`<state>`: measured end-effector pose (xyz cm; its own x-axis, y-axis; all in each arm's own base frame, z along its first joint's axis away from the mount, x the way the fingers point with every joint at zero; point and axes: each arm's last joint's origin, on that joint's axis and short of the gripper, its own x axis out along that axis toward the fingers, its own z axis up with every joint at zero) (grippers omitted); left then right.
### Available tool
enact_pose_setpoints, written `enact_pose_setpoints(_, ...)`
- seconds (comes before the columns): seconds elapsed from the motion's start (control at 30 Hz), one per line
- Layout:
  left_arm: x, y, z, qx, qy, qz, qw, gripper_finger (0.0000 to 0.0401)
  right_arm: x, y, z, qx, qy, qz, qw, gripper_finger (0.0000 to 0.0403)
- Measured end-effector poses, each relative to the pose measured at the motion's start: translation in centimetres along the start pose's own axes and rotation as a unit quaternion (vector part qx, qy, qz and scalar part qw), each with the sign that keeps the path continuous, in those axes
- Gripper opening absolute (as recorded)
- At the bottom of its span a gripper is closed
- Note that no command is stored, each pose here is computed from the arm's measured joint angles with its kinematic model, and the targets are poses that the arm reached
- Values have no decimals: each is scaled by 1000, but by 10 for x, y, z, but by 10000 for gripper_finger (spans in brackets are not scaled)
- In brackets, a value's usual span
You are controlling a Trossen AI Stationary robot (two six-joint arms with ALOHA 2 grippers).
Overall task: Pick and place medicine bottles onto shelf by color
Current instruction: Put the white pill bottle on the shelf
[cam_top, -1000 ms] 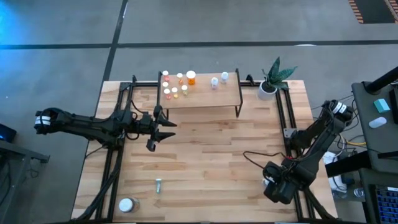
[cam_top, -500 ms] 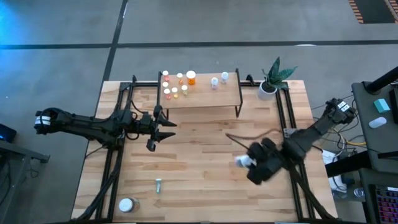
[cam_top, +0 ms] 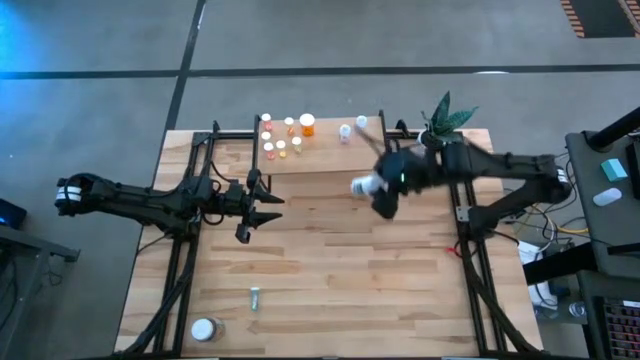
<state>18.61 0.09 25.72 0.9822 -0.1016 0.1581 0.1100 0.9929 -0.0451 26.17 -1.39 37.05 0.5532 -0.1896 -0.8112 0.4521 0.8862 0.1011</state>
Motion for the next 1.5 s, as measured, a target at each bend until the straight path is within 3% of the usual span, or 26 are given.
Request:
enact_pose_setpoints(0.27,0,0,-1,-4,2,0,1000,151,-4,-72,39,108,-40,-14,993,201)
enact_pose_setpoints(0.53,0,0,-2,-16,3,0,1000,151,18,-109,79,106,-18,-5,994,201)
enact_pose_setpoints(0.87,-1,0,-5,-19,19,1,1000,151,30,-115,111,53,141,-22,988,201)
enact_pose_setpoints(1.1,-1,0,-7,-19,21,3,1000,151,31,-127,123,53,119,-24,991,201)
enact_pose_setpoints(1.5,-1,0,-8,-21,29,5,999,151,62,-135,108,51,189,-28,980,201)
